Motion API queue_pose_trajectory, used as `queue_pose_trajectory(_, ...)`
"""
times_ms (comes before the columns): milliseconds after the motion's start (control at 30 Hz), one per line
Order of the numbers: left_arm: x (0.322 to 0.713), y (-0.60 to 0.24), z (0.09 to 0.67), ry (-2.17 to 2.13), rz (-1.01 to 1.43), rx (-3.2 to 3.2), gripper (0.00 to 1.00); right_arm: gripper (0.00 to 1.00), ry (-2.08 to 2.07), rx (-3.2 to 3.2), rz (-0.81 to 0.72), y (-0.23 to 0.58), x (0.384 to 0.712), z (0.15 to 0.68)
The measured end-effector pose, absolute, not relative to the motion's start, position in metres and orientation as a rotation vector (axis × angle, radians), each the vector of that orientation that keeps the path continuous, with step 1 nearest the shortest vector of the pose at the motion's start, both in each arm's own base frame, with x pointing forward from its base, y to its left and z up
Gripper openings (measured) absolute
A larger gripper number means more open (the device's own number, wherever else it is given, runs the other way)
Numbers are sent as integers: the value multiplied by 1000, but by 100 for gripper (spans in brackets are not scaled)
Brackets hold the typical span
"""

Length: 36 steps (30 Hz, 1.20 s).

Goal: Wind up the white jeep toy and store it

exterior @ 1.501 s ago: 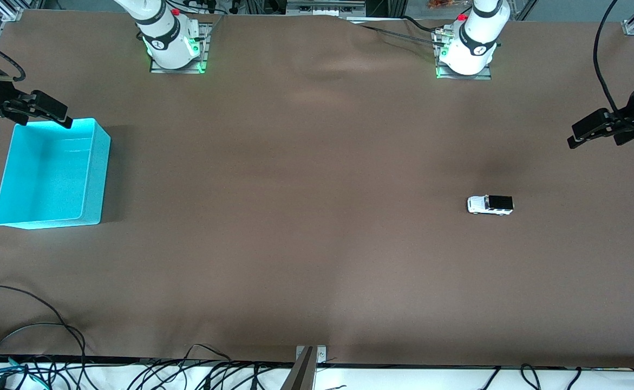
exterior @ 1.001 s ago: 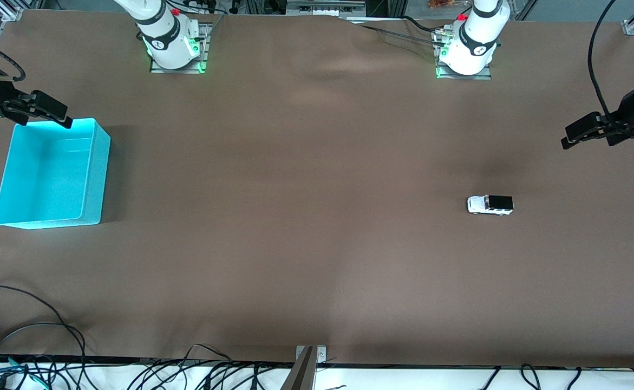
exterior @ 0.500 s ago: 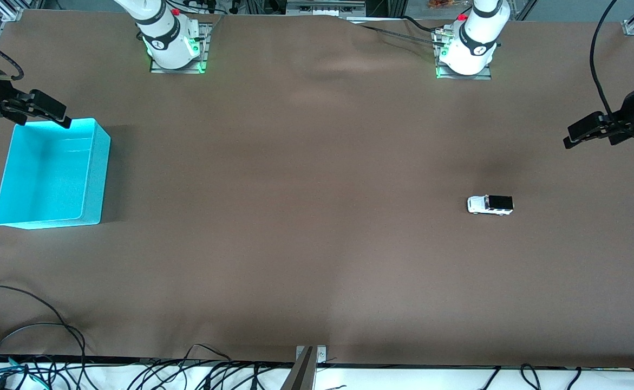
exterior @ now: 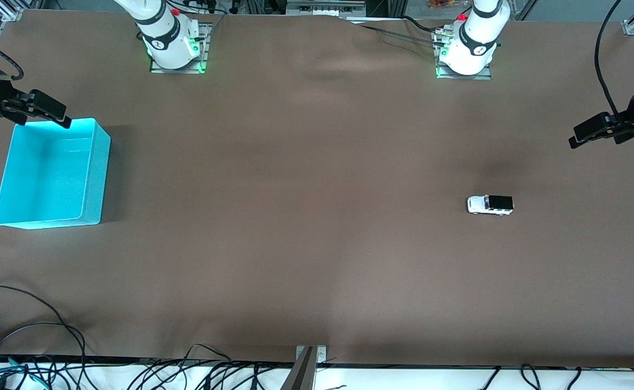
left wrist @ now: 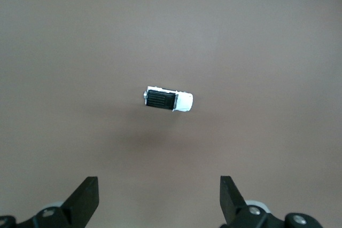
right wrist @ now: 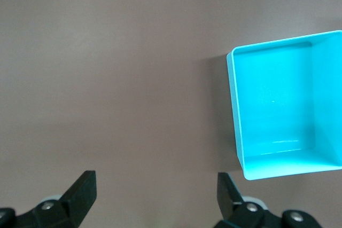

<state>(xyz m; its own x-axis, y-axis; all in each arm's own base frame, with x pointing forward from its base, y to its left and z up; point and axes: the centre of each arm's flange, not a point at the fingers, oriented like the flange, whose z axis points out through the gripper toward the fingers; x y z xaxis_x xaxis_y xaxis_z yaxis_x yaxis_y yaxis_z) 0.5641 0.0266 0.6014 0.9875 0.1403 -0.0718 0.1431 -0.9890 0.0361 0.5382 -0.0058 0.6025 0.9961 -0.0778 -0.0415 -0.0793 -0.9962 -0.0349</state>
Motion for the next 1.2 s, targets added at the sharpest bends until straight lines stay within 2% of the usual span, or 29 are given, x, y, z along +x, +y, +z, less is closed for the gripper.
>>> queue_pose_trajectory(1201,562,19,588,198,-176,3090,100,100,122,-3102,62,-6,538,602)
